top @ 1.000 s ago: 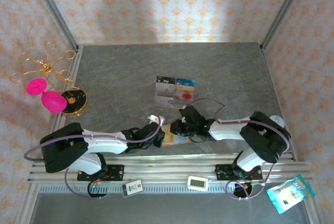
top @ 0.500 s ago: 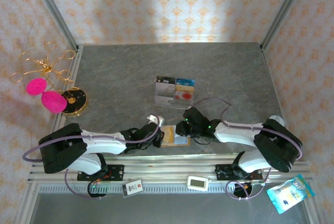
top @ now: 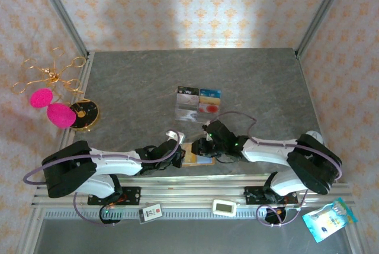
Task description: Take the credit cards out of the card holder
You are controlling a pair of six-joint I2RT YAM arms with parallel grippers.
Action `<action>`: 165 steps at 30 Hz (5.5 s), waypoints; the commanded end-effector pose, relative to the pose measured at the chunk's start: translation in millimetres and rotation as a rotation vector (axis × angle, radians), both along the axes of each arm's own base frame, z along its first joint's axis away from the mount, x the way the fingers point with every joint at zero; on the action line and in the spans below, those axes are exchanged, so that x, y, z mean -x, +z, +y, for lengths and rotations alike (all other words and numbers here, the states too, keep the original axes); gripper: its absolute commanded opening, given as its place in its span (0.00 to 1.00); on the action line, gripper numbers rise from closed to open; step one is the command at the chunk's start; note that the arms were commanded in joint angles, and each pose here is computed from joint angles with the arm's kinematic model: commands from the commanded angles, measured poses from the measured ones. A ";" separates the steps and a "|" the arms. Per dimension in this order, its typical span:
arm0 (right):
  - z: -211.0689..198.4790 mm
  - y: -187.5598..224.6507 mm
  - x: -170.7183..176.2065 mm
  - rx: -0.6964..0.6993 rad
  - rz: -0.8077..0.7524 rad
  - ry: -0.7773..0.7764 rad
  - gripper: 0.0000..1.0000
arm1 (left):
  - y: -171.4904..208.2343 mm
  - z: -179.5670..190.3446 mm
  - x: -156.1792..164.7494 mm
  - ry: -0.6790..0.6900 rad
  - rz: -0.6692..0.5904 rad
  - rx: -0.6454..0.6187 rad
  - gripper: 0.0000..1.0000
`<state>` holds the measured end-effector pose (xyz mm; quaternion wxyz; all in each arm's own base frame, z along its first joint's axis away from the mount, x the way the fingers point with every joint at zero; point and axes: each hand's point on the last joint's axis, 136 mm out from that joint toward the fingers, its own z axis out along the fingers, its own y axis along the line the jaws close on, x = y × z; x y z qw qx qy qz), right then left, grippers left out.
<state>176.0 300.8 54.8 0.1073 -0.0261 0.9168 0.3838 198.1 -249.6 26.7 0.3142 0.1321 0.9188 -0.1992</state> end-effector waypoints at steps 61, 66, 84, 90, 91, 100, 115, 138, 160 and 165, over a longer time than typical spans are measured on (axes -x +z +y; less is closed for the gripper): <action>-1.0 -39.4 5.8 0.079 0.067 0.008 0.19 | -49.3 24.1 32.7 -0.004 0.185 -0.091 0.00; -13.4 -36.5 0.3 0.092 0.053 -0.054 0.01 | -48.5 33.6 32.8 0.028 0.174 -0.099 0.00; -43.1 -28.5 6.3 0.026 0.172 -0.150 0.00 | -40.5 30.2 24.5 0.039 0.138 -0.085 0.00; -56.8 -34.7 17.9 0.108 0.135 -0.057 0.00 | -33.4 25.6 20.3 0.033 0.121 -0.072 0.00; -58.7 -33.6 17.1 0.125 0.111 -0.038 0.00 | -32.4 24.8 19.6 0.032 0.119 -0.070 0.00; -37.5 -10.8 29.7 0.039 0.046 0.179 0.00 | -26.6 14.9 16.0 0.016 0.114 -0.050 0.00; -24.9 -19.0 15.0 0.038 0.028 0.118 0.22 | -25.5 6.4 18.1 -0.006 0.129 -0.022 0.00; -27.9 -0.1 74.4 -0.089 0.159 0.289 0.00 | -28.5 7.5 18.2 -0.001 0.132 -0.034 0.00; -18.7 115.7 -18.6 -0.173 -0.391 0.061 0.00 | 103.0 16.2 -14.9 0.117 -0.151 0.342 0.54; -14.4 162.6 -39.9 -0.331 -0.528 -0.057 0.00 | 153.7 23.4 -15.9 0.088 -0.243 0.596 0.69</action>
